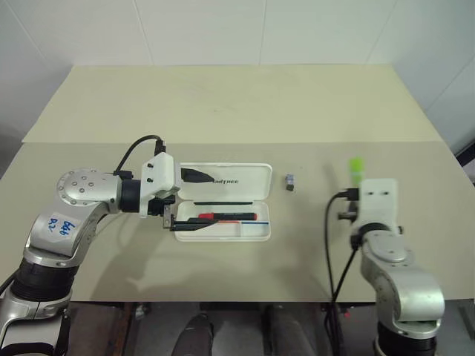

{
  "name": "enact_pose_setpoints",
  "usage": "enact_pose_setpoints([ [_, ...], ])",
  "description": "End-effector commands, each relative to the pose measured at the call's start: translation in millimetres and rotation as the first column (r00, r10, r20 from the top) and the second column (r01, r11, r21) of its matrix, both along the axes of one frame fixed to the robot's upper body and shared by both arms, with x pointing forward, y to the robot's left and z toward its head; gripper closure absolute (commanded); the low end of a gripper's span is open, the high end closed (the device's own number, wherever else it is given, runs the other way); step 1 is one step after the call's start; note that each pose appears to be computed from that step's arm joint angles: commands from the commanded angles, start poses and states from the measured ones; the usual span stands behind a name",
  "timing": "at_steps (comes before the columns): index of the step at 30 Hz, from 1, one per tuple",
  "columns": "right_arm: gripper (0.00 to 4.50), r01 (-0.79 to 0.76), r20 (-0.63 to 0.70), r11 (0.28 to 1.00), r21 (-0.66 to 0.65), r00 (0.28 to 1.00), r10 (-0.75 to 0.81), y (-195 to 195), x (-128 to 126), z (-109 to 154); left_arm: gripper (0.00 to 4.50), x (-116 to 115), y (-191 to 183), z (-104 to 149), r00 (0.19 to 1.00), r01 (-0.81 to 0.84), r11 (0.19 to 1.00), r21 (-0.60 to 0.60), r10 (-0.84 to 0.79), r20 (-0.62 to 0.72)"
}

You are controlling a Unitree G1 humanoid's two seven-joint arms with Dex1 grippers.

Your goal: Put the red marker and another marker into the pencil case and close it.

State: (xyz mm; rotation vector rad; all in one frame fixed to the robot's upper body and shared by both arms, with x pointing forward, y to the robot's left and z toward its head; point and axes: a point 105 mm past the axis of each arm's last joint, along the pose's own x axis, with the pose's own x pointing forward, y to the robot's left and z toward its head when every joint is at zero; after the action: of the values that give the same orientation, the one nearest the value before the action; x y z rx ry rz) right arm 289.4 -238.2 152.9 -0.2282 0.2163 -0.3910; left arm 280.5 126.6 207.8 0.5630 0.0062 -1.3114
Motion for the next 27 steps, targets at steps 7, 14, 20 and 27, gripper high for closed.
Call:
enact_pose_setpoints([
  [7, 3.43, -0.462, 0.331, 0.883, 0.082, 0.848, 0.413, 54.0, 1.1, 66.1, 0.00, 3.2, 21.1, -0.8, 0.998, -0.047, 0.999, 0.008, 0.046, 0.037],
  [14, 3.43, -0.886, 0.328, 0.463, 0.031, 0.446, 0.833, 107.3, -25.3, 81.4, 0.00, 4.2, 57.5, -8.5, 0.992, -0.122, 0.990, 0.075, 0.119, 0.051],
  [20, 3.43, -0.983, 0.148, 0.173, 0.066, 0.181, 0.972, 129.2, -40.0, 63.7, 0.00, -0.5, 72.8, -11.5, 0.988, -0.144, 0.983, 0.111, 0.137, 0.068],
  [27, 3.43, -0.989, -0.086, -0.141, 0.049, -0.145, 0.986, 153.2, -37.0, 33.5, 0.00, -11.4, 95.1, -13.3, 0.987, -0.155, 0.972, 0.176, 0.146, 0.063],
])
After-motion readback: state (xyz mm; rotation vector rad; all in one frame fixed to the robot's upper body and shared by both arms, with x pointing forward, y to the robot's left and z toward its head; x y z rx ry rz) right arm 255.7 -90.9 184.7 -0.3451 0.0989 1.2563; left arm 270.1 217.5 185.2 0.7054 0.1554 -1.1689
